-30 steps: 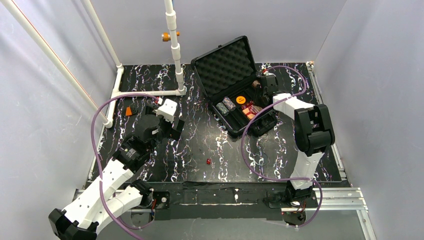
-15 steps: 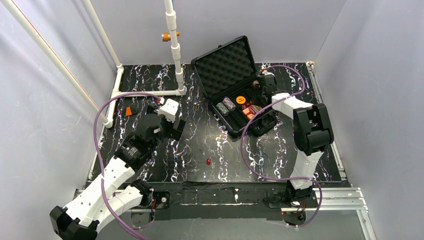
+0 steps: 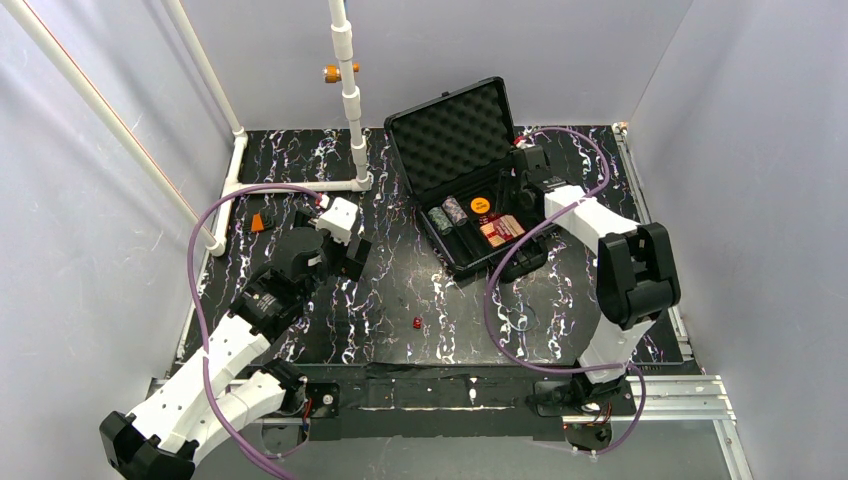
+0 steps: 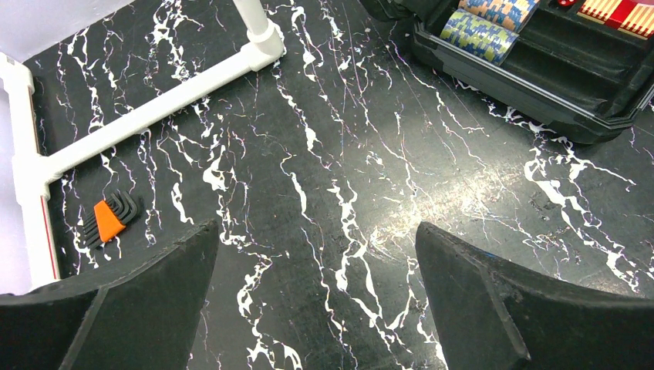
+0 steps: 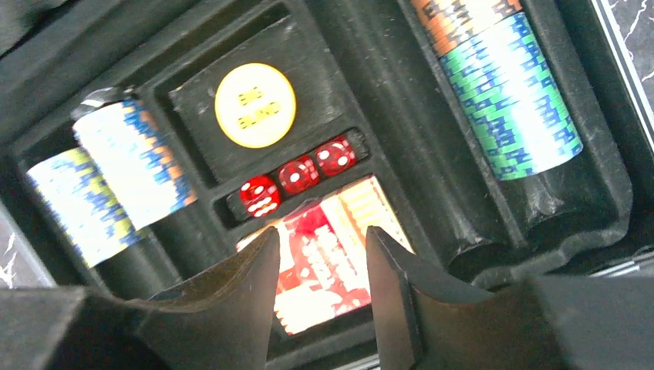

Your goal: Pack up texas hold em set

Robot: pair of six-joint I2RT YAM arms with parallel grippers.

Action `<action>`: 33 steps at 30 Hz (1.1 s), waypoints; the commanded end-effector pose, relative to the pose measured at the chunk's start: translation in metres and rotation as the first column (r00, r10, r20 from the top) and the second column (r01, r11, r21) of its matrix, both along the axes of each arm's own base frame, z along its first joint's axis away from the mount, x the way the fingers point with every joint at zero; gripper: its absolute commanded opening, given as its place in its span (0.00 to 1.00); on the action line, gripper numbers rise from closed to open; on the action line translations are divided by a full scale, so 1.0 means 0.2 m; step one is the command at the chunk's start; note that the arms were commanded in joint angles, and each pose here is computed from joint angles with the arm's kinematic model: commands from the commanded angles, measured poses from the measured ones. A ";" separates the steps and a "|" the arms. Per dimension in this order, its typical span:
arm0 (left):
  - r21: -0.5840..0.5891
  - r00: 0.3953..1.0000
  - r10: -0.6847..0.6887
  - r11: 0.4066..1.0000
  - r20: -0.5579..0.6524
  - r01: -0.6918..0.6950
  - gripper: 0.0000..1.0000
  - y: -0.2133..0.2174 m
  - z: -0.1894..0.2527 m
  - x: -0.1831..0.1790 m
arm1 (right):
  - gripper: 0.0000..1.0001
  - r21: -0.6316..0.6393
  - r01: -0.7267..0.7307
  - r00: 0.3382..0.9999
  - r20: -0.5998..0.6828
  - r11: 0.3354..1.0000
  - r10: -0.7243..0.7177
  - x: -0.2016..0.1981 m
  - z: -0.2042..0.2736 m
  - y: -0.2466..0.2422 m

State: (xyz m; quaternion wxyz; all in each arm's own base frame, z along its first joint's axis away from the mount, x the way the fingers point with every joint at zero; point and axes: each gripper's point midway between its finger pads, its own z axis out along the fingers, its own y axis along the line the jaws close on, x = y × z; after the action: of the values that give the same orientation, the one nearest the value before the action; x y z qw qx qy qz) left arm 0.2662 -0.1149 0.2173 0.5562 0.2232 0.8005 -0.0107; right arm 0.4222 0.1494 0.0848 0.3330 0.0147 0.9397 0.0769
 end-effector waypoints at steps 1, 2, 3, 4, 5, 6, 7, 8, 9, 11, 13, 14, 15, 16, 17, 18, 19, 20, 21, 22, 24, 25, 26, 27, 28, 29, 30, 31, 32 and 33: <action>-0.015 1.000 -0.002 1.000 0.028 0.003 0.99 -0.01 0.06 0.01 | 0.55 0.046 -0.042 0.998 0.052 0.998 0.040 -0.04 0.21 0.07; -0.014 1.000 -0.002 1.000 0.028 0.003 0.99 -0.01 0.06 0.01 | 0.56 0.046 -0.045 0.998 0.056 0.998 0.042 -0.05 0.22 0.07; -0.015 1.000 -0.003 1.000 0.027 0.004 0.99 -0.01 0.06 0.01 | 0.57 0.046 -0.045 0.997 0.061 0.998 0.042 -0.05 0.23 0.06; -0.014 1.000 -0.004 1.000 0.027 0.004 0.99 -0.01 0.06 0.01 | 0.58 0.047 -0.047 0.997 0.066 0.998 0.044 -0.06 0.24 0.06; -0.016 1.000 -0.004 1.000 0.028 0.004 0.99 -0.01 0.06 0.01 | 0.59 0.048 -0.049 0.996 0.071 0.998 0.046 -0.06 0.26 0.06; -0.016 1.000 -0.004 1.000 0.028 0.004 0.99 -0.01 0.06 0.01 | 0.61 0.049 -0.051 0.996 0.075 0.998 0.047 -0.07 0.27 0.06; -0.016 1.000 -0.004 1.000 0.028 0.004 0.99 -0.01 0.06 0.01 | 0.61 0.048 -0.053 0.996 0.080 0.997 0.049 -0.08 0.28 0.06; -0.016 1.000 -0.003 1.000 0.027 0.004 0.99 -0.01 0.06 0.01 | 0.62 0.048 -0.054 0.995 0.084 0.997 0.049 -0.09 0.29 0.06; -0.015 1.000 -0.002 1.000 0.027 0.003 0.99 -0.01 0.06 0.01 | 0.63 0.047 -0.055 0.995 0.086 0.997 0.051 -0.10 0.30 0.06; -0.014 1.000 -0.001 1.000 0.026 0.001 0.99 -0.01 0.06 0.01 | 0.65 0.047 -0.056 0.995 0.089 0.997 0.052 -0.11 0.32 0.05; -0.013 1.000 0.001 1.000 0.025 -0.001 0.99 -0.01 0.06 0.01 | 0.66 0.049 -0.061 0.994 0.092 0.997 0.056 -0.13 0.33 0.06; -0.014 1.000 0.003 1.000 0.025 -0.002 0.99 -0.01 0.06 0.01 | 0.67 0.050 -0.064 0.994 0.092 0.997 0.059 -0.14 0.33 0.06; -0.013 1.000 0.005 1.000 0.026 -0.004 0.99 -0.01 0.06 0.01 | 0.67 0.051 -0.065 0.994 0.092 0.997 0.060 -0.16 0.34 0.06; -0.014 1.000 0.007 1.000 0.025 -0.007 0.99 0.00 0.06 0.01 | 0.68 0.052 -0.067 0.994 0.090 0.996 0.062 -0.17 0.34 0.06; -0.013 1.000 0.009 1.000 0.024 -0.009 0.99 0.00 0.06 0.01 | 0.69 0.056 -0.067 0.994 0.089 0.996 0.062 -0.18 0.35 0.06; -0.014 1.000 0.011 1.000 0.025 -0.011 0.99 0.00 0.06 0.02 | 0.70 0.062 -0.070 0.994 0.091 0.996 0.064 -0.20 0.37 0.06; -0.014 1.000 0.012 1.000 0.024 -0.012 0.99 0.00 0.06 0.02 | 0.70 0.065 -0.072 0.994 0.086 0.995 0.067 -0.21 0.37 0.06; -0.012 1.000 0.015 1.000 0.024 -0.014 0.99 0.00 0.05 0.02 | 0.70 0.069 -0.074 0.994 0.085 0.995 0.068 -0.23 0.38 0.06; -0.012 1.000 0.016 1.000 0.022 -0.016 0.99 0.00 0.05 0.02 | 0.71 0.074 -0.075 0.994 0.088 0.994 0.068 -0.25 0.40 0.06; -0.010 1.000 0.020 1.000 0.022 -0.020 0.99 0.00 0.05 0.02 | 0.72 0.080 -0.077 0.993 0.090 0.994 0.070 -0.26 0.41 0.06; -0.008 1.000 0.023 1.000 0.019 -0.023 0.99 0.00 0.04 0.02 | 0.73 0.090 -0.081 0.993 0.099 0.993 0.072 -0.30 0.43 0.06; -0.007 1.000 0.025 1.000 0.017 -0.025 0.99 0.00 0.04 0.02 | 0.73 0.094 -0.082 0.992 0.101 0.992 0.073 -0.31 0.44 0.06; -0.005 0.999 0.029 1.000 0.013 -0.029 0.99 0.01 0.03 0.03 | 0.74 0.099 -0.083 0.992 0.105 0.992 0.073 -0.33 0.45 0.05; -0.003 0.999 0.035 0.999 0.009 -0.034 0.99 0.01 0.03 0.03 | 0.74 0.105 -0.085 0.992 0.106 0.991 0.074 -0.35 0.46 0.05; -0.003 0.999 0.038 0.999 0.006 -0.038 0.99 0.01 0.02 0.03 | 0.76 0.112 -0.086 0.991 0.109 0.990 0.073 -0.37 0.47 0.05; -0.004 0.999 0.042 0.999 0.004 -0.042 0.99 0.01 0.02 0.03 | 0.77 0.122 -0.087 0.991 0.111 0.989 0.074 -0.39 0.47 0.05; -0.003 0.999 0.045 0.999 -0.002 -0.045 0.99 0.01 0.01 0.04 | 0.79 0.131 -0.089 0.991 0.114 0.987 0.074 -0.40 0.48 0.05; -0.003 0.999 0.050 0.999 -0.009 -0.050 0.99 0.01 0.00 0.04 | 0.81 0.139 -0.091 0.990 0.117 0.986 0.075 -0.42 0.49 0.05; -0.004 0.998 0.056 0.998 -0.015 -0.056 0.99 0.01 -0.01 0.04 | 0.84 0.144 -0.092 0.990 0.118 0.985 0.075 -0.44 0.49 0.05; -0.004 0.997 0.065 0.998 -0.027 -0.065 0.99 0.00 -0.03 0.05 | 0.86 0.150 -0.090 0.990 0.120 0.985 0.073 -0.46 0.50 0.04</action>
State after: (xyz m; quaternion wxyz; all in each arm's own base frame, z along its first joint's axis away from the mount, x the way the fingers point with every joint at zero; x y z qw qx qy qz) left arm 0.2703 -0.1145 0.2069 0.5414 0.2184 0.8119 -0.0011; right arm 0.3451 0.1558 0.1723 0.3731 -0.0058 0.9171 0.1402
